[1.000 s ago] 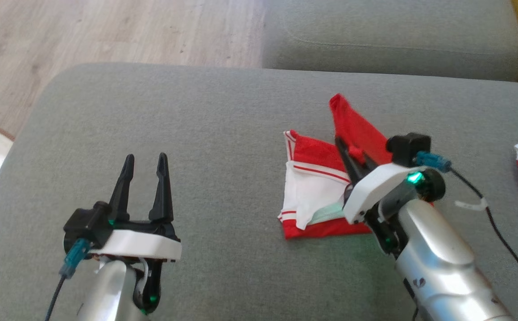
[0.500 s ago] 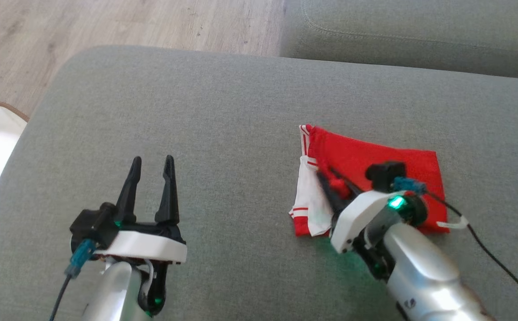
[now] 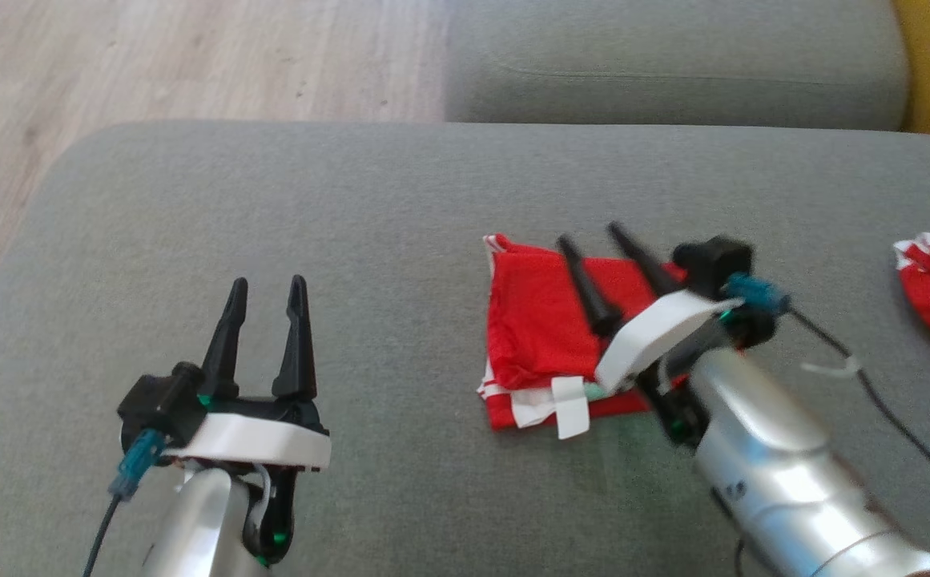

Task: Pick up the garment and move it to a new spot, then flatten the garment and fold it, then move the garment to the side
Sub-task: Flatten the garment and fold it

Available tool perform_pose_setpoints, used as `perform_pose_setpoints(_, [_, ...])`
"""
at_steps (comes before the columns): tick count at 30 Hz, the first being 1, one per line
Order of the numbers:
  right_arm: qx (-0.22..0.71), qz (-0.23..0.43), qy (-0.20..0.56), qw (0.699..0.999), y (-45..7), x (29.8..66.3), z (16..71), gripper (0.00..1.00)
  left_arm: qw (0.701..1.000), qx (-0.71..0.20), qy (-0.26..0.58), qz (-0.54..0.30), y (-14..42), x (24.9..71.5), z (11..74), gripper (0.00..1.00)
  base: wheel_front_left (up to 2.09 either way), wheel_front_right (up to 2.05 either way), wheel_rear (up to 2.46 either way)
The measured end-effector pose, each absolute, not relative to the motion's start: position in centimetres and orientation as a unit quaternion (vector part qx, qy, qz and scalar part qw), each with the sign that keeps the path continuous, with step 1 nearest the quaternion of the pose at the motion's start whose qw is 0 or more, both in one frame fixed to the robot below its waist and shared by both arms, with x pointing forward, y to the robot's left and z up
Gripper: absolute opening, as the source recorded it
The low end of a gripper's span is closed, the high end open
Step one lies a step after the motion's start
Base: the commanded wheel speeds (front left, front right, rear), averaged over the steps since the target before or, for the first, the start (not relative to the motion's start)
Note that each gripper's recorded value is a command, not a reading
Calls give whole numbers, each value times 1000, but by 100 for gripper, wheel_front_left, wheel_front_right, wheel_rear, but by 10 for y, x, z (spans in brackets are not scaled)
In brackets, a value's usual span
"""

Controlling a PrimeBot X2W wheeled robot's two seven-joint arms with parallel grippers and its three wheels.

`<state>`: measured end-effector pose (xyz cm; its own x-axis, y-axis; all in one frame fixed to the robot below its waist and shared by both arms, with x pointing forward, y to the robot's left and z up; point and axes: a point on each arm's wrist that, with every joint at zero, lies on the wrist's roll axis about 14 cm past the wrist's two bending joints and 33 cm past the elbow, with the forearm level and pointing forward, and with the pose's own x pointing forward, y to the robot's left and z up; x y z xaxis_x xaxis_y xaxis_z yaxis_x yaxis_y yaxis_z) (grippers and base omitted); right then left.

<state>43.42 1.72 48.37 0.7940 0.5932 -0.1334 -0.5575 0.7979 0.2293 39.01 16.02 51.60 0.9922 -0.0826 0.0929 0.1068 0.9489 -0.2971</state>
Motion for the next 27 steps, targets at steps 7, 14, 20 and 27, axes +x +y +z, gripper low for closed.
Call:
perform_pose_setpoints(7, [7,200,28,979,-78,468,515,100,984,-157,-49,-73,142,393,523,100,0,0,0])
perform_pose_setpoints(14, [13,86,-24,996,-159,453,528,100,981,-157,-57,-97,126,395,531,100,0,0,0])
perform_pose_setpoints(20, [21,55,-7,998,-167,411,498,100,984,-143,-39,-98,121,389,517,100,0,0,0])
perform_pose_setpoints(27, [30,43,14,999,-173,396,481,100,985,-140,-20,-95,121,386,503,100,0,0,0])
